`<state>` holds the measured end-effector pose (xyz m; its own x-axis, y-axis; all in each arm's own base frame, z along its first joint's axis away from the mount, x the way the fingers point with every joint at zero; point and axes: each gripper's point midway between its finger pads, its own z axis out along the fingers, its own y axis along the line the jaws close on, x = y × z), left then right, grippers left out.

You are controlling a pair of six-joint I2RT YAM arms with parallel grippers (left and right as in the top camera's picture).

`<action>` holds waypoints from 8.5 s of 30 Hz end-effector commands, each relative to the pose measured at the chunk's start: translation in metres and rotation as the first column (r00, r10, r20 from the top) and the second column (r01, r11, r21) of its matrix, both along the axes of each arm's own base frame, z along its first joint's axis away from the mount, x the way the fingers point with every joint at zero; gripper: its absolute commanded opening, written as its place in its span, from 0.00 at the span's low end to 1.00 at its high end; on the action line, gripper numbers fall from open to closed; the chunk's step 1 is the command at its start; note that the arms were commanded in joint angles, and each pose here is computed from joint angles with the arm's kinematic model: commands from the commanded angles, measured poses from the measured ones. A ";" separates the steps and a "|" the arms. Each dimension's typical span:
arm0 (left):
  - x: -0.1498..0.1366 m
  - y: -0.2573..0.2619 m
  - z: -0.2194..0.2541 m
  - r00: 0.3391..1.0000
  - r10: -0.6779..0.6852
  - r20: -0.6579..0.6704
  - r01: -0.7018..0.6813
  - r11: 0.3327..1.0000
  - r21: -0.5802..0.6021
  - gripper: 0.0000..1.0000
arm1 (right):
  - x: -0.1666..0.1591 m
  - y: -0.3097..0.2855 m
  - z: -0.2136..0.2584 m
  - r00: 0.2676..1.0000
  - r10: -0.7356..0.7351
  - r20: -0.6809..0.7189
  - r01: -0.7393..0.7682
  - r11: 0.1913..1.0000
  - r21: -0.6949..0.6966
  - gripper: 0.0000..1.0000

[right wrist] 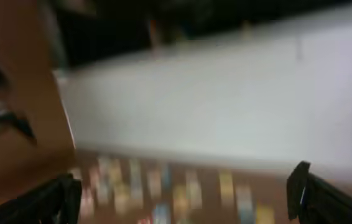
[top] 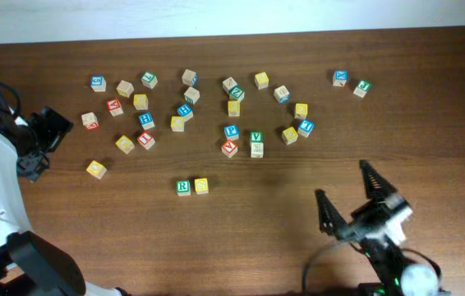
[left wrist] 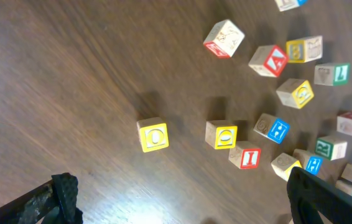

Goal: Spell out RSS

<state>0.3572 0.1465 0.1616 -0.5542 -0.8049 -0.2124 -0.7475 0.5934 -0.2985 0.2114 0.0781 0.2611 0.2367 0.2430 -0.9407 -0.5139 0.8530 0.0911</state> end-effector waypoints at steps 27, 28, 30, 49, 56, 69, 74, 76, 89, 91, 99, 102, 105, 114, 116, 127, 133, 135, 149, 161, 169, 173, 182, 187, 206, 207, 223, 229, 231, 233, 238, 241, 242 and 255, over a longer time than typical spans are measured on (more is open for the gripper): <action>0.000 -0.001 0.001 1.000 0.009 0.003 -0.009 1.000 -0.012 0.99 | 0.236 0.137 -0.085 0.165 -0.159 -0.973 -0.150 0.971 -0.184 0.88; 0.000 -0.001 0.001 1.000 0.009 0.003 -0.009 1.000 -0.012 0.99 | 0.243 0.149 -0.099 0.152 -0.165 -0.974 -0.166 0.968 -0.190 0.88; 0.000 -0.001 0.001 1.000 0.009 0.004 -0.009 1.000 -0.012 0.99 | 0.260 0.174 -0.129 0.163 -0.163 -0.973 -0.172 0.966 -0.191 0.88; 0.000 -0.001 0.001 1.000 0.009 0.003 -0.009 1.000 -0.012 0.99 | 0.310 0.174 -0.256 0.224 -0.491 -0.842 0.067 0.869 -0.490 0.32; 0.000 -0.001 0.001 1.000 0.009 0.003 -0.009 1.000 -0.012 0.99 | 0.312 0.174 -0.201 0.313 -0.482 -0.818 0.040 0.867 -0.496 0.20; 0.000 -0.001 0.001 1.000 0.009 0.003 -0.009 1.000 -0.012 0.99 | 0.094 0.157 -0.097 0.235 -0.219 -0.947 -0.804 0.504 -0.316 0.21; 0.000 -0.001 0.001 1.000 0.009 0.004 -0.009 1.000 -0.012 0.99 | 0.088 0.175 -0.187 0.283 -0.186 -0.941 -0.821 0.459 -0.338 0.29; 0.000 -0.001 0.001 1.000 0.009 0.003 -0.009 1.000 -0.012 0.99 | 0.083 0.182 -0.221 0.301 -0.179 -0.937 -0.828 0.439 -0.349 0.29; 0.000 -0.001 0.001 1.000 0.009 0.004 -0.009 1.000 -0.012 0.99 | 0.100 0.194 -0.101 0.250 -0.200 -0.947 -0.706 0.632 -0.320 0.47; 0.000 -0.001 0.001 1.000 0.009 0.003 -0.009 1.000 -0.012 0.99 | 0.088 0.185 -0.057 0.205 -0.196 -0.959 -0.636 0.719 -0.282 0.55; 0.000 -0.001 0.001 1.000 0.009 0.003 -0.009 1.000 -0.012 0.99 | 0.025 0.168 -0.026 -0.020 -0.200 -0.980 -0.445 0.879 -0.170 0.70; 0.000 -0.001 0.001 1.000 0.009 0.004 -0.009 1.000 -0.012 0.99 | 0.021 0.177 -0.077 -0.122 -0.231 -0.965 -0.387 0.907 -0.168 0.70; 0.000 -0.001 0.001 1.000 0.009 0.003 -0.009 1.000 -0.012 0.99 | 0.011 0.177 -0.131 -0.271 -0.211 -0.939 -0.230 0.962 -0.150 0.75; 0.000 -0.001 0.001 1.000 0.009 0.003 -0.009 1.000 -0.012 0.99 | 0.008 0.194 -0.215 -0.374 -0.129 -0.918 0.091 0.980 -0.175 0.74; 0.000 -0.001 0.001 1.000 0.009 0.004 -0.009 1.000 -0.012 0.99 | 0.009 0.206 -0.238 -0.396 -0.125 -0.910 0.102 0.978 -0.179 0.71; 0.000 -0.001 0.001 1.000 0.009 0.003 -0.009 1.000 -0.012 0.99 | 0.003 0.205 -0.261 -0.440 -0.175 -0.881 -0.051 0.984 -0.171 0.38; 0.000 -0.001 0.001 1.000 0.009 0.003 -0.009 1.000 -0.012 0.99 | 0.037 0.189 -0.221 -0.379 0.083 -0.922 -0.359 0.905 0.229 0.28; 0.000 -0.001 0.001 1.000 0.009 0.004 -0.009 1.000 -0.012 0.99 | 0.038 0.181 -0.215 -0.406 0.127 -0.905 -0.351 0.893 0.283 0.28; 0.000 -0.001 0.001 1.000 0.009 0.004 -0.009 1.000 -0.012 0.99 | 0.070 0.176 -0.239 -0.421 0.383 -0.822 -0.339 0.774 0.534 0.28; 0.000 -0.001 0.001 1.000 0.009 0.003 -0.009 1.000 -0.012 0.99 | 0.047 0.138 -0.170 -0.042 -0.264 -0.963 -0.393 0.891 -0.227 0.73; 0.000 -0.001 0.001 1.000 0.009 0.004 -0.009 1.000 -0.012 0.99 | 0.050 0.148 -0.187 0.191 -0.567 -0.801 -0.262 0.757 -0.599 0.83; 0.000 -0.001 0.001 1.000 0.009 0.003 -0.009 1.000 -0.012 0.99 | 0.037 0.179 -0.221 0.247 -0.574 -0.781 -0.371 0.688 -0.623 0.84; 0.000 -0.001 0.001 1.000 0.009 0.003 -0.009 1.000 -0.012 0.99 | 0.044 0.212 -0.240 0.269 -0.493 -0.828 -0.386 0.732 -0.561 0.73; 0.000 -0.001 0.001 1.000 0.009 0.004 -0.009 1.000 -0.012 0.99 | 0.049 0.196 -0.259 0.212 -0.537 -0.817 -0.383 0.723 -0.575 0.60; 0.000 -0.001 0.001 1.000 0.009 0.004 -0.009 1.000 -0.012 0.99 | 0.074 0.210 -0.218 -0.056 -0.074 -0.996 -0.417 0.908 -0.044 0.26; 0.000 -0.001 0.001 1.000 0.009 0.003 -0.009 1.000 -0.012 0.99 | 0.079 0.206 -0.209 -0.114 0.025 -0.993 -0.414 0.907 0.070 0.26; 0.000 -0.001 0.001 1.000 0.009 0.004 -0.009 1.000 -0.012 0.99 | 0.076 0.190 -0.255 -0.380 0.444 -0.812 -0.282 0.780 0.558 0.26; 0.000 -0.001 0.001 1.000 0.009 0.003 -0.009 1.000 -0.012 0.99 | 0.081 0.172 -0.282 -0.376 0.345 -0.860 -0.217 0.870 0.443 0.44; 0.000 -0.001 0.001 1.000 0.009 0.003 -0.009 1.000 -0.012 0.99 | 0.089 0.160 -0.289 -0.361 0.295 -0.885 -0.190 0.905 0.380 0.44; 0.000 -0.001 0.001 1.000 0.009 0.004 -0.009 1.000 -0.012 0.99 | 0.094 0.131 -0.296 -0.357 0.134 -0.925 -0.171 0.964 0.206 0.44; 0.000 -0.001 0.001 1.000 0.009 0.004 -0.009 1.000 -0.012 0.99 | 0.103 0.107 -0.235 -0.274 -0.066 -0.959 -0.247 0.969 0.004 0.44; 0.000 -0.001 0.001 1.000 0.009 0.003 -0.009 1.000 -0.012 0.99 | 0.094 0.123 -0.173 -0.178 -0.031 -0.984 -0.287 0.958 0.021 0.20; 0.000 -0.001 0.001 1.000 0.009 0.003 -0.009 1.000 -0.012 0.99 | 0.089 0.129 -0.160 -0.168 -0.016 -0.986 -0.283 0.959 0.032 0.04; 0.000 -0.001 0.001 1.000 0.009 0.004 -0.009 1.000 -0.012 0.99 | 0.070 0.198 -0.218 -0.147 -0.157 -0.977 -0.335 0.937 -0.100 0.04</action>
<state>0.3573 0.1450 0.1615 -0.5563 -0.8047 -0.2074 -0.7459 0.5936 -0.3022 0.2811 0.2777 0.0621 -0.9844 -0.1304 -0.1178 -0.1687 0.8892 0.4253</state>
